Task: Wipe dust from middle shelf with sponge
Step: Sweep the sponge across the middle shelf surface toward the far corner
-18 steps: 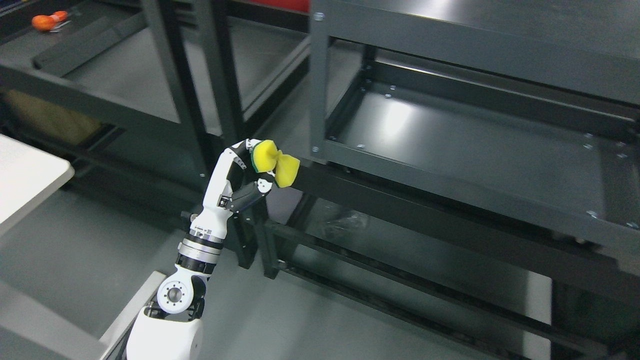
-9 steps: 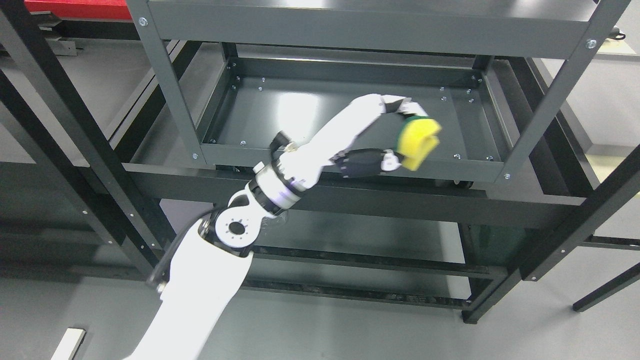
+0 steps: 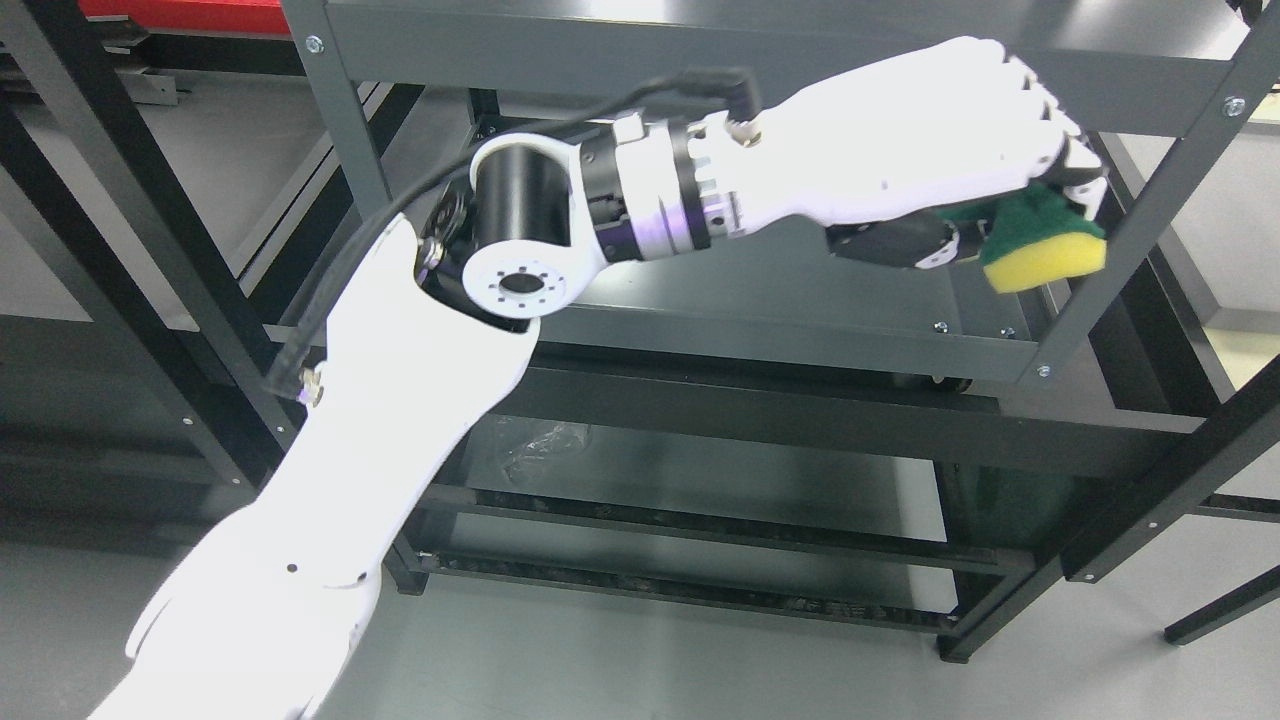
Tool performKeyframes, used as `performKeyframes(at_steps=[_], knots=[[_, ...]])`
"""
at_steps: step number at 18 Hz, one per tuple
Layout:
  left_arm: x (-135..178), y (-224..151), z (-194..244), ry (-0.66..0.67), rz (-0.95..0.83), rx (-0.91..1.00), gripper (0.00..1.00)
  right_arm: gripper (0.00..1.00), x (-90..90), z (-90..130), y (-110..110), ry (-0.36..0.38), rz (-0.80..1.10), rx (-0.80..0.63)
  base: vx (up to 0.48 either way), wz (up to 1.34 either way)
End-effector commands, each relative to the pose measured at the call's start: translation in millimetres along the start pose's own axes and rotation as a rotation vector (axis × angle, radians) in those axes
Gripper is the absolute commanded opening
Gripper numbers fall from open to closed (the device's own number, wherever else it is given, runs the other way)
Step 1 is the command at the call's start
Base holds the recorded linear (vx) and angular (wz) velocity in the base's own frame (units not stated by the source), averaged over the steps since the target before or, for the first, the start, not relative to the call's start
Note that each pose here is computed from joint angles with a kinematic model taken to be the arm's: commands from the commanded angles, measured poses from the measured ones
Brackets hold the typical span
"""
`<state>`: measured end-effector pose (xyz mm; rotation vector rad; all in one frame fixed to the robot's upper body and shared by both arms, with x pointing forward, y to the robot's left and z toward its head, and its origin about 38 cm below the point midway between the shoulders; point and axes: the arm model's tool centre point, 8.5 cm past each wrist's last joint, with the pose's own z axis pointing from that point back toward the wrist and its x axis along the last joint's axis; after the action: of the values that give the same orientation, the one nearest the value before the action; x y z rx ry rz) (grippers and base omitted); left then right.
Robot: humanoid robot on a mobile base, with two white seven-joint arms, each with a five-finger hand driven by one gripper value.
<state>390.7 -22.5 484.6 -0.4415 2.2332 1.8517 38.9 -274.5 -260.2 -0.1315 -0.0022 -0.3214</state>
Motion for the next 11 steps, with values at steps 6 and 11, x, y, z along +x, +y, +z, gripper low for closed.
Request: performKeyframes(at_steps=[6,11], knots=[[-33,-7,21,0.081,-0.178,-0.098,0.0,1.0,9.3,0,-10,-0.022,-0.001,-0.018,0.005,0.0],[-60,7,104,0.253,-0.157,-0.021,0.0,1.0,9.3,0,-10,-0.022,-0.003,-0.018,0.0,0.0]])
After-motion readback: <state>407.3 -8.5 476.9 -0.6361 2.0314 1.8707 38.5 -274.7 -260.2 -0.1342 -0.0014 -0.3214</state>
